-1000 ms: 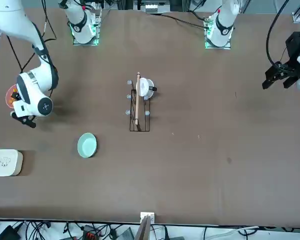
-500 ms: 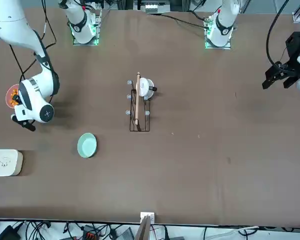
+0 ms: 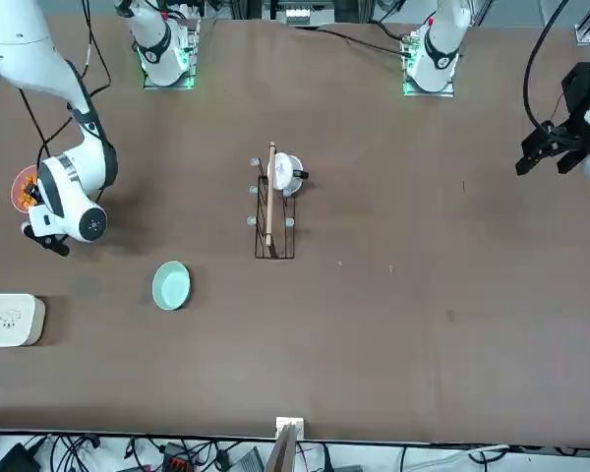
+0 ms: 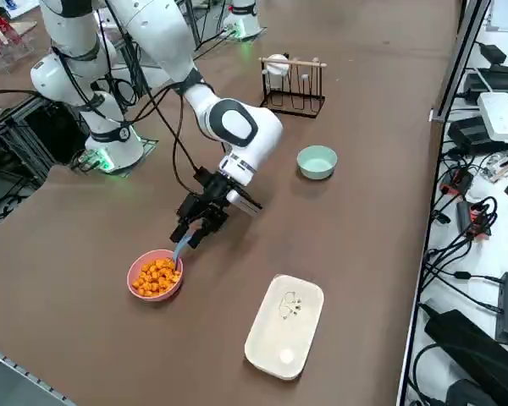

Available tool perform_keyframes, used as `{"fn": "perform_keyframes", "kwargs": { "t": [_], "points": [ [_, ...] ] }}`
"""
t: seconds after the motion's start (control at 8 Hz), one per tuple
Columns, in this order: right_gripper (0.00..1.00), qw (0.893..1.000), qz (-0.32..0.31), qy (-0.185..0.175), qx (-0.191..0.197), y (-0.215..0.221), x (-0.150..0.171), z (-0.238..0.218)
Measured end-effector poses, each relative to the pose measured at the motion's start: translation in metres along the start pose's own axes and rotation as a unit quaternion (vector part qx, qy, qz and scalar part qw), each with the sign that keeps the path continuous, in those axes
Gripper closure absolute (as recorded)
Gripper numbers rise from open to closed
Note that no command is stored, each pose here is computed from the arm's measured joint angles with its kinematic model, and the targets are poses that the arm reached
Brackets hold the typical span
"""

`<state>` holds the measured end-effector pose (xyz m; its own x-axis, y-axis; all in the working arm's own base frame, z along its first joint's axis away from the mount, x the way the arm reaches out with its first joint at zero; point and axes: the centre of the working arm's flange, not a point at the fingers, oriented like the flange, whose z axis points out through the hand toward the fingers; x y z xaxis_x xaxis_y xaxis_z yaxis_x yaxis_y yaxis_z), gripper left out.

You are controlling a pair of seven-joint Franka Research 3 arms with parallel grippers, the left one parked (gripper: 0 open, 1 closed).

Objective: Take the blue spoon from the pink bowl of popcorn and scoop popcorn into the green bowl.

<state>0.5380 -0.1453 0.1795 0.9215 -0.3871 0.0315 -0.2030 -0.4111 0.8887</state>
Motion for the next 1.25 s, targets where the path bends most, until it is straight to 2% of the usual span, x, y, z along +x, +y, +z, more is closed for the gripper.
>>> {"fn": "perform_keyframes", "kwargs": {
  "t": [0.25,0.5,1.25],
  "points": [
    [0.47,1.0,0.004,0.001,0.0,-0.0005,-0.0001,-0.0009],
    [0.56,1.0,0.008,0.002,0.001,-0.0014,-0.0004,-0.0022],
    [0.68,1.0,0.004,-0.001,-0.001,-0.009,-0.0032,0.0014]
  ]
}}
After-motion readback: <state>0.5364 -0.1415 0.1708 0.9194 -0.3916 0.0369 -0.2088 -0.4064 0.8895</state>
